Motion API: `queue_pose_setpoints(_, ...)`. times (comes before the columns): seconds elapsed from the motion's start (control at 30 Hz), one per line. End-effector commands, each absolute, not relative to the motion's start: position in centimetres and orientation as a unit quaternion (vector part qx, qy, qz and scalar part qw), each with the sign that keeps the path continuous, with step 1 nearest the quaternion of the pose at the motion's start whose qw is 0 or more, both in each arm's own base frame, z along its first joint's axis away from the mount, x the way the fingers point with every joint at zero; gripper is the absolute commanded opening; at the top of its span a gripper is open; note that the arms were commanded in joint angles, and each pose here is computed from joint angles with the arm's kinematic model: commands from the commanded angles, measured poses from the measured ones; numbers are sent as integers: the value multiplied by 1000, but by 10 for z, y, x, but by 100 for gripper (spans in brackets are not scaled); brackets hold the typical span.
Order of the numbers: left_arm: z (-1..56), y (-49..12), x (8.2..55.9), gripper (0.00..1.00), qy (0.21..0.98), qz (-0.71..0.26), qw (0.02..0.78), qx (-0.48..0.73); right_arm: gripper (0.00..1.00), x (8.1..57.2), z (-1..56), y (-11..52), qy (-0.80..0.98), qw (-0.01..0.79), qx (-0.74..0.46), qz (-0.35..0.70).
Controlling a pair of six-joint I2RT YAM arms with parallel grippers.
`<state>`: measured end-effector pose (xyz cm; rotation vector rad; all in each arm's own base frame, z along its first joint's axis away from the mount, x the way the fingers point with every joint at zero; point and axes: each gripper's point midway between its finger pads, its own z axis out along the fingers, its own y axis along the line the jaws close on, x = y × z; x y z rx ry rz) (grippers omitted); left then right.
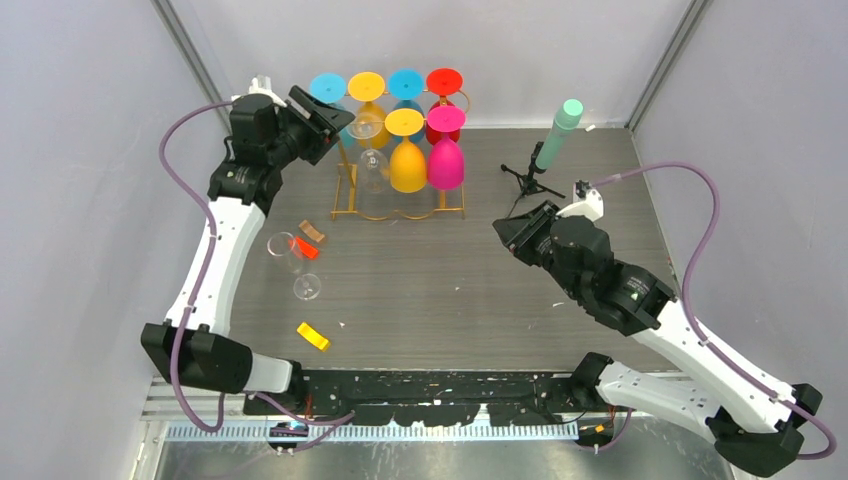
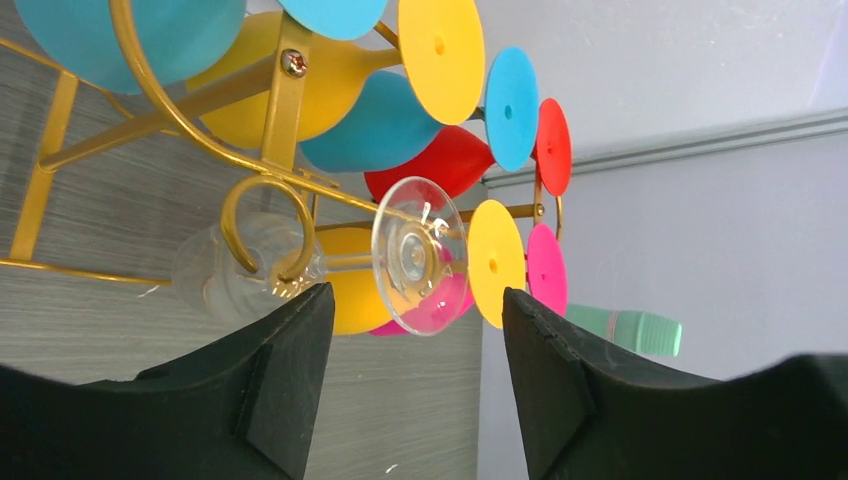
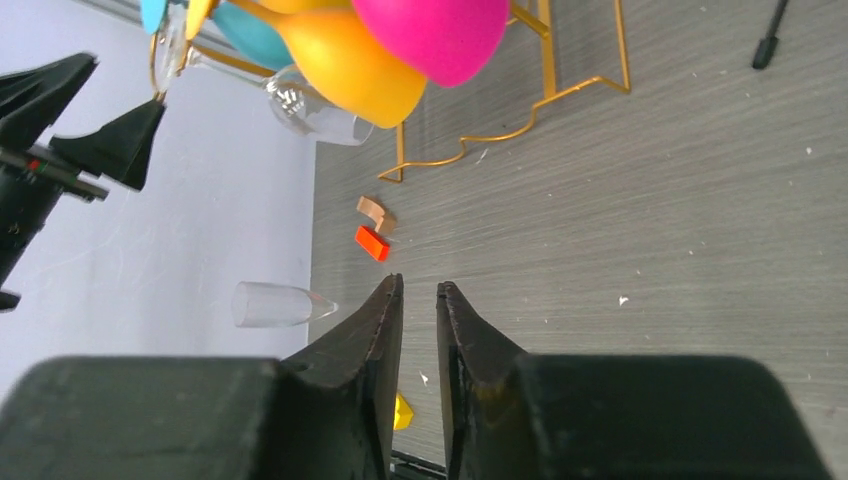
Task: Take the wine glass off the wine glass rack
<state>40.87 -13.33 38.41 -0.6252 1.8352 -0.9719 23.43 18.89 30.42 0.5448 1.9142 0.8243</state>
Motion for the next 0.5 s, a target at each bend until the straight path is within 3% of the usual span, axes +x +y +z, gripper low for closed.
queue_pose_setpoints(0.0, 389, -134, 417, 62, 757, -389, 471, -232, 21, 238, 338, 204, 758, 499, 184, 378)
queue_pose_setpoints(0.13, 383, -138, 428, 53, 760, -392, 461, -239, 12, 238, 340, 220, 762, 494, 149, 392)
queue_pose_setpoints(0.47, 382, -153, 428, 49, 775, -390, 440, -232, 9, 232, 331, 220, 767, 495, 121, 389)
